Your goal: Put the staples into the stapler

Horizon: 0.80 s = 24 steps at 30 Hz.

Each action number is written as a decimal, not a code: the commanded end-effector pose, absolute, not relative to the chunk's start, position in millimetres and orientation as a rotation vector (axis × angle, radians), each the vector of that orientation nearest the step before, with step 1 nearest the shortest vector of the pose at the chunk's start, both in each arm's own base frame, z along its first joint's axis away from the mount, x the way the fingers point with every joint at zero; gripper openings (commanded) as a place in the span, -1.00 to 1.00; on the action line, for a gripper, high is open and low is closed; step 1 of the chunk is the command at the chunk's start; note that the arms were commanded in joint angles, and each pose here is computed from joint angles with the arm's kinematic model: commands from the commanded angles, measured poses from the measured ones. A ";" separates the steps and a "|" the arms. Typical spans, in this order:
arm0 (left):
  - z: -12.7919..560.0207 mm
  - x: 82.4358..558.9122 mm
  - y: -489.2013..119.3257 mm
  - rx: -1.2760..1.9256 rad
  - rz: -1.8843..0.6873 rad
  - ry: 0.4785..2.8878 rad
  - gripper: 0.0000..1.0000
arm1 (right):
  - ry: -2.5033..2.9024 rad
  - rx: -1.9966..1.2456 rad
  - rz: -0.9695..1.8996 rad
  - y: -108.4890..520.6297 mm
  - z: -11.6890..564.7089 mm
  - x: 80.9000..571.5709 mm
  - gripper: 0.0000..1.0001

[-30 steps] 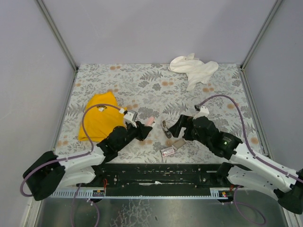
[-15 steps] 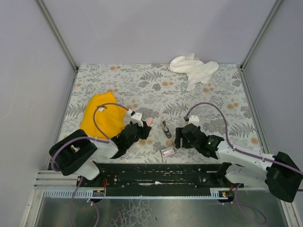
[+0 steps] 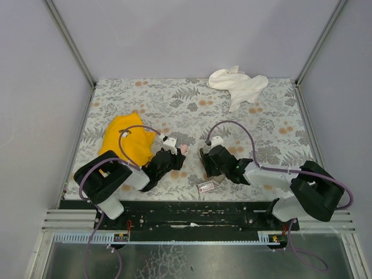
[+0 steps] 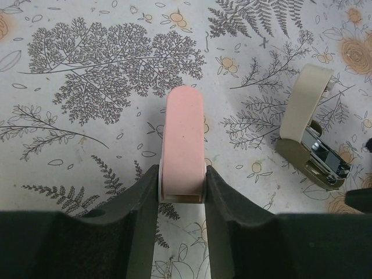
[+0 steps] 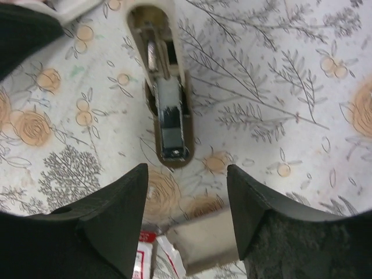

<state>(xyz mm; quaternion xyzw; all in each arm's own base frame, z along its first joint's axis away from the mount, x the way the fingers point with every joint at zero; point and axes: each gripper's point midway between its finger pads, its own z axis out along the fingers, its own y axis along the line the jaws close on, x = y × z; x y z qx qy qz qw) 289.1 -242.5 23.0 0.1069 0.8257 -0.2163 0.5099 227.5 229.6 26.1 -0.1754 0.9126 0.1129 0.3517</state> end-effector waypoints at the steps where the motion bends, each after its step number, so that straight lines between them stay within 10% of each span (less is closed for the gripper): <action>1: 27.6 294.2 -247.3 0.248 -0.553 1.958 -0.31 | 2.273 -0.515 0.359 259.2 42.4 246.5 0.21; 11: 50.0 281.5 -244.5 0.246 -0.616 1.932 0.37 | 2.306 -0.509 0.337 259.9 20.3 247.5 -0.07; 17: 85.1 281.5 -245.3 0.180 -0.649 1.951 0.59 | 2.304 -0.578 0.289 259.6 12.8 251.2 -0.57; 24: 83.6 270.3 -255.4 0.108 -0.711 2.182 0.50 | 2.230 -0.754 0.421 274.9 25.5 238.6 -0.75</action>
